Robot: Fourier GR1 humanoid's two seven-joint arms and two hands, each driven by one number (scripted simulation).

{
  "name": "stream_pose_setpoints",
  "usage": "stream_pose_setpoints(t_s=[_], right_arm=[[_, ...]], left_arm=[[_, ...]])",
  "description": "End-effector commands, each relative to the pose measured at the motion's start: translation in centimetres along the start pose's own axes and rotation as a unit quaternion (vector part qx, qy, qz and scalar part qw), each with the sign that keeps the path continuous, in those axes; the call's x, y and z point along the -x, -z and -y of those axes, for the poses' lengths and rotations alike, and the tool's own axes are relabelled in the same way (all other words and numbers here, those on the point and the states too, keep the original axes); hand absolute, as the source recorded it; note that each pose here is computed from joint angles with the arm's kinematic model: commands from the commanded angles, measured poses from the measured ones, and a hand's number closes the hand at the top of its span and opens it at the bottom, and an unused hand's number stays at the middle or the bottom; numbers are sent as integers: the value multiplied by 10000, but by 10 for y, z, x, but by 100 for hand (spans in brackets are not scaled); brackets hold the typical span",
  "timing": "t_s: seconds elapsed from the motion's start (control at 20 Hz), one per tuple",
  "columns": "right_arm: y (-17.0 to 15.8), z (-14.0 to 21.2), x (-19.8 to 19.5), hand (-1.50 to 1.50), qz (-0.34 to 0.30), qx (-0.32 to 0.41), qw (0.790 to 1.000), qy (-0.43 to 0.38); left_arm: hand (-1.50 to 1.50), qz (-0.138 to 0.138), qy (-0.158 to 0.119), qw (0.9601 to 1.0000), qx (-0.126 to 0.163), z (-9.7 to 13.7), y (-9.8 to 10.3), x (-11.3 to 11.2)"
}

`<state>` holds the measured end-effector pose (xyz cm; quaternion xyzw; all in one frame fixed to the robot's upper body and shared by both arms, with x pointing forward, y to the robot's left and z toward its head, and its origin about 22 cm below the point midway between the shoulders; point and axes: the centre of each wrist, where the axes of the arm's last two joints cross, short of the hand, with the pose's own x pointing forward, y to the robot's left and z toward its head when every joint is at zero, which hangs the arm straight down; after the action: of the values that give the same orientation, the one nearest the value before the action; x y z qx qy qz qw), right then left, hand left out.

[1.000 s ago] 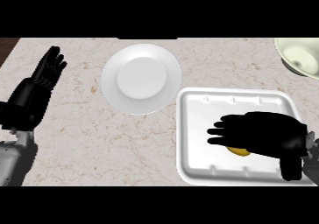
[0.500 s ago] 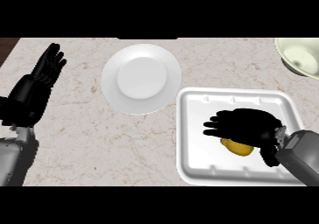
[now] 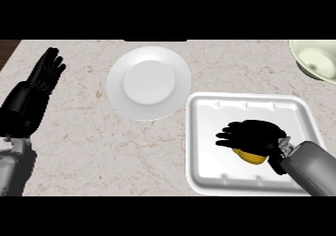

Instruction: Pick the lemon from the tray and place it in the plate

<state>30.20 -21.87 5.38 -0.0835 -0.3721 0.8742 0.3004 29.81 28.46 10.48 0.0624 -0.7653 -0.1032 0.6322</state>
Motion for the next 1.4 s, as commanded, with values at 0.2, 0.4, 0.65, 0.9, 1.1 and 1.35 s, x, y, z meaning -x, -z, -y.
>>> stream_pose_setpoints(t_s=[0.2, 0.4, 0.65, 0.9, 1.1, 1.35], right_arm=[[14, -18, 0, -150, -177, -43, 9991, -394], [28, -16, -4, 150, 417, 1152, 9925, -32], [41, -5, -10, 150, 511, 1936, 9795, -242], [-15, 81, 77, 150, -214, 2816, 9591, -167], [-48, 105, 102, 150, -522, 3385, 9394, -139], [-74, 120, 127, 150, -17, 3757, 9266, 140]], left_arm=[[0, 24, -21, 10000, 6, -3, -6, -6], [0, 8, -66, 10000, 1, 11, -4, 2], [0, -4, -99, 9999, 23, 8, 3, -9], [0, 417, -153, 9978, 501, 26, 17, -23], [0, 603, -171, 9958, 663, 34, 18, -26], [0, 648, -140, 9945, 808, 40, 23, -33]])
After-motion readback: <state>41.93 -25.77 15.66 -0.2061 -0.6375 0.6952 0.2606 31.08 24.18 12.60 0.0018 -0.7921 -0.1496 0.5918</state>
